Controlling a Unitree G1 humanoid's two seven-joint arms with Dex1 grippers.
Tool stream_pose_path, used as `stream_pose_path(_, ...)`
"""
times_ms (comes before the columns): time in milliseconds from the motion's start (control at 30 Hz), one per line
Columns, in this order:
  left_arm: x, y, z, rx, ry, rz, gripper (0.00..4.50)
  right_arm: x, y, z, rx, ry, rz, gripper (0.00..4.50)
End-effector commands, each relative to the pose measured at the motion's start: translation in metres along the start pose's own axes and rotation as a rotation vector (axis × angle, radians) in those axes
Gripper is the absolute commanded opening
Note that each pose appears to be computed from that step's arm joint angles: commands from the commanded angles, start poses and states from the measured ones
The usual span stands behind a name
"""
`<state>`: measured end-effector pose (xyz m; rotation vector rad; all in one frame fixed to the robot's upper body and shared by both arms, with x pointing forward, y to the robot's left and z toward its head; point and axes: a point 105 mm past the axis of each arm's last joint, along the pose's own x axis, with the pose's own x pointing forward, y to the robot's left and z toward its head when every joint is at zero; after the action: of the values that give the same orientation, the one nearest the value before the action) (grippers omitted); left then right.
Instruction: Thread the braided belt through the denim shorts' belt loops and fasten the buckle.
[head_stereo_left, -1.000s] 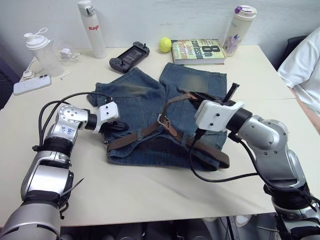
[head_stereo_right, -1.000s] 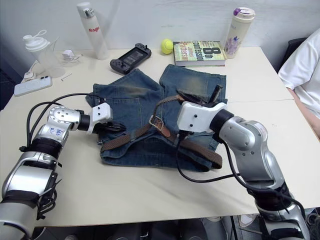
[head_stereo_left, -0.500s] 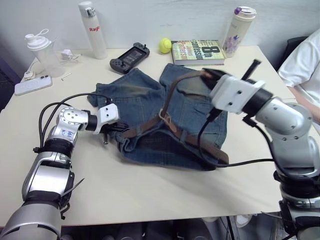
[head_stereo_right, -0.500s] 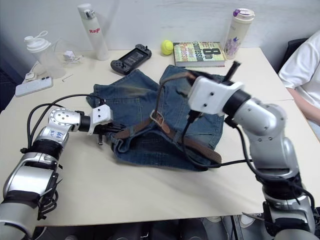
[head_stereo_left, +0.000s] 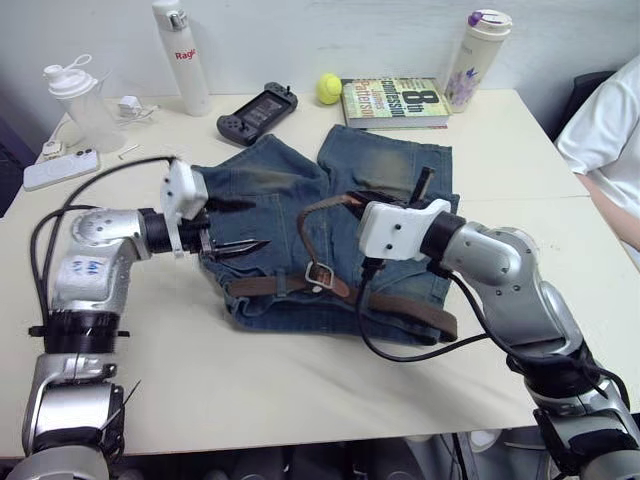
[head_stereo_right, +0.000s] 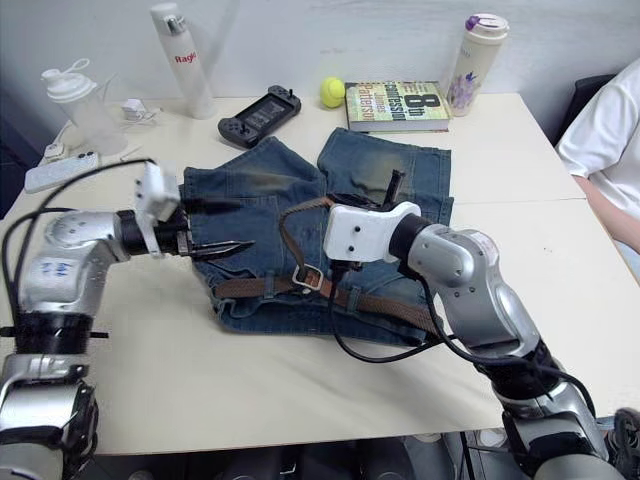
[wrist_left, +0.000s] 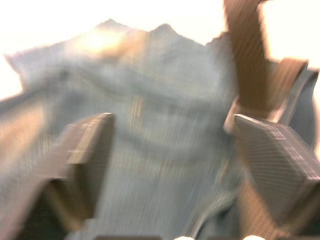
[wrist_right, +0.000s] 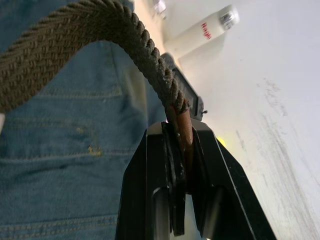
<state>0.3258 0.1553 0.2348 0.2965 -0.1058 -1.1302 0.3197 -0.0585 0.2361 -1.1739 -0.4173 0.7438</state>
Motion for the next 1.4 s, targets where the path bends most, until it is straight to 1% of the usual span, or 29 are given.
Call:
stream_pose_path(33,0.012,-0.02,0.011,0.027,-0.022,0.014,4.43,0.005,-0.002,0.013,-0.074,-0.038,0.002,0.0)
stream_pose_path(133,0.02,-0.027,0.01,0.031,-0.024,0.021,4.43,0.011,-0.001,0.019,-0.095,-0.061,0.013,0.0)
stream_pose_path(233,0.025,-0.025,0.0,0.07,0.027,0.047,4.43,0.014,-0.002,0.024,-0.106,-0.081,0.012,0.0)
stream_pose_path(333,0.03,-0.027,-0.003,0.066,0.027,0.052,4.43,0.015,-0.003,0.027,-0.114,-0.093,0.01,0.0)
stream_pose_path(467,0.034,-0.021,-0.013,0.073,0.054,0.091,4.43,0.016,-0.002,0.029,-0.118,-0.099,0.009,0.0)
stream_pose_path(667,0.037,-0.019,-0.013,0.063,0.037,0.106,4.43,0.015,-0.002,0.029,-0.115,-0.095,0.004,0.0)
stream_pose_path(767,0.041,-0.017,-0.014,0.054,0.036,0.113,3.6,0.015,-0.002,0.03,-0.113,-0.094,0.001,0.0)
stream_pose_path(1033,0.047,-0.018,-0.025,0.045,0.077,0.112,0.09,0.014,-0.002,0.031,-0.116,-0.098,-0.003,0.0)
stream_pose_path(1133,0.046,-0.017,-0.024,0.048,0.066,0.122,0.04,0.014,-0.002,0.031,-0.116,-0.096,-0.004,0.0)
stream_pose_path(1200,0.046,-0.015,-0.018,0.029,0.033,0.134,0.04,0.014,-0.001,0.03,-0.111,-0.093,-0.002,0.0)
stream_pose_path(1233,0.045,-0.016,-0.014,0.023,0.011,0.132,0.04,0.014,-0.001,0.029,-0.091,-0.086,-0.001,0.0)
stream_pose_path(1333,0.047,-0.024,0.001,-0.053,-0.095,0.1,0.04,0.014,0.0,0.025,-0.047,-0.071,0.004,0.0)
stream_pose_path(1400,0.047,-0.027,0.005,-0.087,-0.124,0.09,0.04,0.014,0.002,0.025,-0.029,-0.069,0.012,0.0)
